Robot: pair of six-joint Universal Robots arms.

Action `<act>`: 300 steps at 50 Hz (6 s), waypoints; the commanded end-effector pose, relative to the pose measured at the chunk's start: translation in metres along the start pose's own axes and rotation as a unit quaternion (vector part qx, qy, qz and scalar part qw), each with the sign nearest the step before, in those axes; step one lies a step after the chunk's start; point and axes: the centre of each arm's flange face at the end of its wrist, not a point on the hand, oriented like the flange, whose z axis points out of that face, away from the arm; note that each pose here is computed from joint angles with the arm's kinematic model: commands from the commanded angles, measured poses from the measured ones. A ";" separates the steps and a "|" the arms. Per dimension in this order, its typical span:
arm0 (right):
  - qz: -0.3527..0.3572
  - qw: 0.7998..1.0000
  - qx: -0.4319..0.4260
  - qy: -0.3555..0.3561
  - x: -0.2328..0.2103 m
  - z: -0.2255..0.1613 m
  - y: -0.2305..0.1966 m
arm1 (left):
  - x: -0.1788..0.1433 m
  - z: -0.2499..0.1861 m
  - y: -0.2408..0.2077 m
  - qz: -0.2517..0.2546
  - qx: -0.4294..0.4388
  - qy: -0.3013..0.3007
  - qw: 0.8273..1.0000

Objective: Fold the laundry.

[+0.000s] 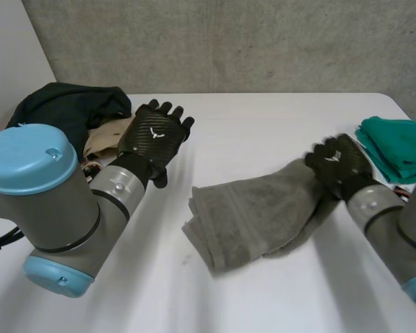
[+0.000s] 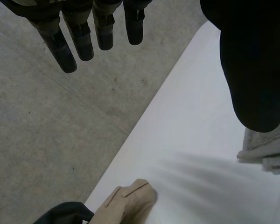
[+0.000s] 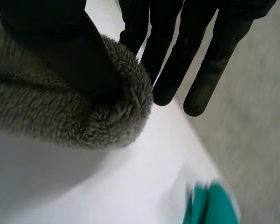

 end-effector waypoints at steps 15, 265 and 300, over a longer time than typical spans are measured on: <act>-0.052 0.956 0.145 -0.251 -0.142 -0.046 -0.051 | -0.012 0.002 -0.005 -0.064 -0.009 -0.050 0.997; 0.022 0.991 0.106 -0.077 0.006 0.017 0.000 | -0.211 0.138 0.217 0.049 -0.089 -0.191 0.976; 0.023 0.997 0.069 0.018 0.042 0.018 0.000 | 0.060 0.079 -0.024 -0.273 0.075 0.086 0.955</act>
